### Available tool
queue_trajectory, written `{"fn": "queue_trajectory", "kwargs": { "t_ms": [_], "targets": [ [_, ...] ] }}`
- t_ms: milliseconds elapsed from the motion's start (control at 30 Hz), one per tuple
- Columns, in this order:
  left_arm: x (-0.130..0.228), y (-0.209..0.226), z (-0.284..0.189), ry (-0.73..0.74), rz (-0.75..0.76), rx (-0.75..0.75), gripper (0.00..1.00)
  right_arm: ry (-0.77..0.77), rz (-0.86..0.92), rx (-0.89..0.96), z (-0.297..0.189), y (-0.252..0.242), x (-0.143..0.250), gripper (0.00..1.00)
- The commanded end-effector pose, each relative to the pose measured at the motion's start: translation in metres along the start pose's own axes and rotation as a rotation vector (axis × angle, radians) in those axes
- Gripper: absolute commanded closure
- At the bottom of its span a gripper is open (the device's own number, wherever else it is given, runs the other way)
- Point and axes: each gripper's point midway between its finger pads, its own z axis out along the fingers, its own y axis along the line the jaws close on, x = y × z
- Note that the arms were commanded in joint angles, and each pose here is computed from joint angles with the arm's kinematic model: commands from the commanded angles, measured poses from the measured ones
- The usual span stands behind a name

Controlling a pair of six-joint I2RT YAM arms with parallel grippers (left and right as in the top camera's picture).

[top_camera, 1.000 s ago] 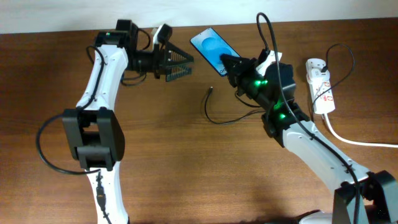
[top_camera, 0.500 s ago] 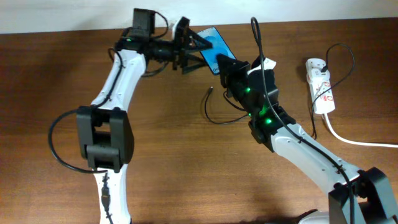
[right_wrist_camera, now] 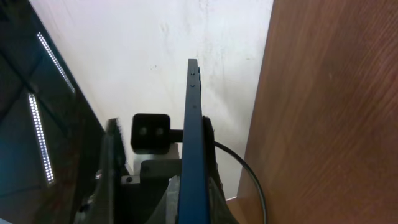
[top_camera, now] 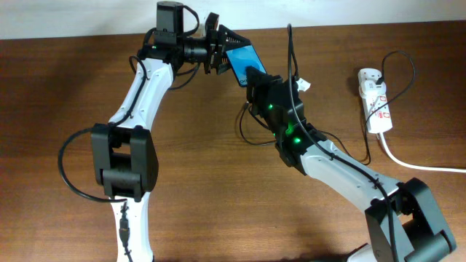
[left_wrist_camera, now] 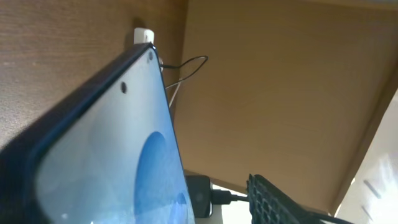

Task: Plug charger to phone and switch on socket
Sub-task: 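Rotate the phone with the right gripper and regrasp it with the left, then open the right gripper and pull it away from the phone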

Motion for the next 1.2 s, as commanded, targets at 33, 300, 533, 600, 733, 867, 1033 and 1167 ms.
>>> {"fn": "queue_trajectory", "kwargs": {
  "t_ms": [33, 300, 533, 600, 733, 867, 1033, 1167],
  "targets": [
    [0.0, -0.013, 0.002, -0.037, 0.024, -0.012, 0.62, 0.033, -0.005, -0.022, 0.001, 0.01, 0.013, 0.96],
    [0.011, -0.016, 0.016, -0.001, 0.02, -0.009, 0.91, 0.037, -0.005, -0.021, 0.001, 0.01, 0.013, 0.96],
    [0.01, -0.016, 0.015, -0.004, 0.018, -0.009, 1.0, 0.041, -0.005, -0.021, 0.001, 0.01, 0.014, 0.82],
    [0.004, -0.015, 0.007, -0.02, 0.015, -0.008, 1.0, 0.04, -0.005, -0.021, 0.001, 0.01, 0.014, 0.67],
    [-0.01, -0.012, -0.019, -0.055, 0.024, 0.004, 1.0, 0.047, -0.078, -0.021, 0.001, 0.01, 0.015, 0.35],
    [-0.026, -0.011, -0.082, -0.078, 0.177, 0.066, 1.0, 0.194, -0.454, -0.024, -0.002, 0.002, 0.039, 0.05],
    [-0.006, -0.022, -0.127, 0.031, 0.348, 0.212, 1.0, 0.463, -0.769, 0.309, -0.029, -0.096, 0.048, 0.01],
    [0.0, -0.011, -0.125, 0.033, 0.328, 0.212, 1.0, 0.576, -0.883, 0.478, -0.053, -0.137, 0.022, 0.1]
  ]
}}
